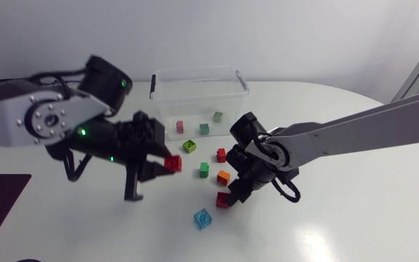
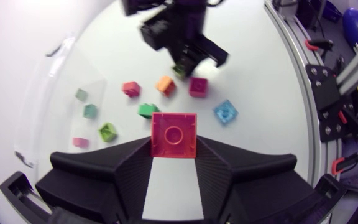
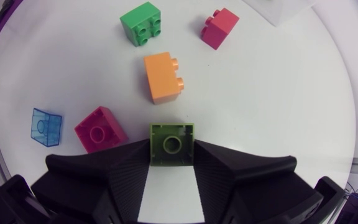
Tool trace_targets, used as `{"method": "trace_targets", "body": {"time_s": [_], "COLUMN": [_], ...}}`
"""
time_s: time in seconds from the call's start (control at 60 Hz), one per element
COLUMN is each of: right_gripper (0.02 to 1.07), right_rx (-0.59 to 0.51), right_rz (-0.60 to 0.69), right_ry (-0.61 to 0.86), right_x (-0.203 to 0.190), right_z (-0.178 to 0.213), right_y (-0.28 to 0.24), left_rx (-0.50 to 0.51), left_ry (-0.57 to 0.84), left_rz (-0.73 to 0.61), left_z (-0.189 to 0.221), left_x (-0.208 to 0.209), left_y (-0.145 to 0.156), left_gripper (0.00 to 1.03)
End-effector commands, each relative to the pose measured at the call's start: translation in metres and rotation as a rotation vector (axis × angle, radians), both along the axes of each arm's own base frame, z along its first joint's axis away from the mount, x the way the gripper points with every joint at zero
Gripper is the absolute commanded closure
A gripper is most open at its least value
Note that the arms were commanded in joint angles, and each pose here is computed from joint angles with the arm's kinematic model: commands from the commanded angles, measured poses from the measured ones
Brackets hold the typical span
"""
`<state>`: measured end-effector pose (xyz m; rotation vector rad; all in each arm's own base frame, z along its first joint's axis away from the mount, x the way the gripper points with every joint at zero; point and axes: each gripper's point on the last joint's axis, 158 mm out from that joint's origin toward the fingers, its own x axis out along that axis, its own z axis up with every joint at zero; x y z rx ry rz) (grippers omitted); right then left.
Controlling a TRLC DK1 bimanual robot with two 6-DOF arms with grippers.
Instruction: Place the duplo bricks in the container
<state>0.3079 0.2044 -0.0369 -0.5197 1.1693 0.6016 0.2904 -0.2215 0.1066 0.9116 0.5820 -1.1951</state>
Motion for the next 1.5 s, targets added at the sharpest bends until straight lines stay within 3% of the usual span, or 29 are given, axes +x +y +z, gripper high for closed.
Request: {"method": "trace_targets", "body": {"time_s": [0.0,0.3,0.5,0.733,0.783,0.8,0.883,0.933,1.35,1.483], "right_gripper": [0.73,0.73,0.73,0.73,0.73,0.73,0.73,0.73,0.73,0.73], "right_rx": [-0.002,0.046,0.106,0.172,0.183,0.188,0.203,0.210,0.250,0.256], "right_rz": [0.002,-0.022,-0.060,-0.118,-0.129,-0.133,-0.157,-0.163,-0.196,-0.199], "right_ry": [-0.017,-0.099,-0.174,-0.269,-0.286,-0.292,-0.319,-0.331,-0.411,-0.425], "right_x": [-0.006,0.015,0.040,0.084,0.095,0.099,0.117,0.127,0.195,0.208], "right_z": [0.010,0.067,0.107,0.150,0.157,0.160,0.171,0.175,0.195,0.196], "right_y": [-0.005,-0.002,0.009,0.014,0.015,0.016,0.015,0.017,0.028,0.032], "left_rx": [-0.098,-0.318,-0.316,-0.324,-0.324,-0.326,-0.326,-0.328,-0.442,-0.438], "left_ry": [-0.075,-0.178,-0.219,-0.243,-0.242,-0.240,-0.215,-0.211,-0.312,-0.262], "left_rz": [0.106,0.342,0.504,0.639,0.668,0.678,0.700,0.701,0.615,0.543], "left_z": [0.044,0.082,0.051,0.028,0.026,0.026,0.025,0.029,0.111,0.104], "left_x": [0.046,0.159,0.237,0.292,0.297,0.298,0.292,0.284,0.166,0.121], "left_y": [-0.002,-0.021,-0.006,0.013,0.018,0.019,0.022,0.023,0.022,0.008], "left_gripper": [0.78,0.78,0.78,0.76,0.69,0.62,0.16,0.04,0.04,0.04]}}
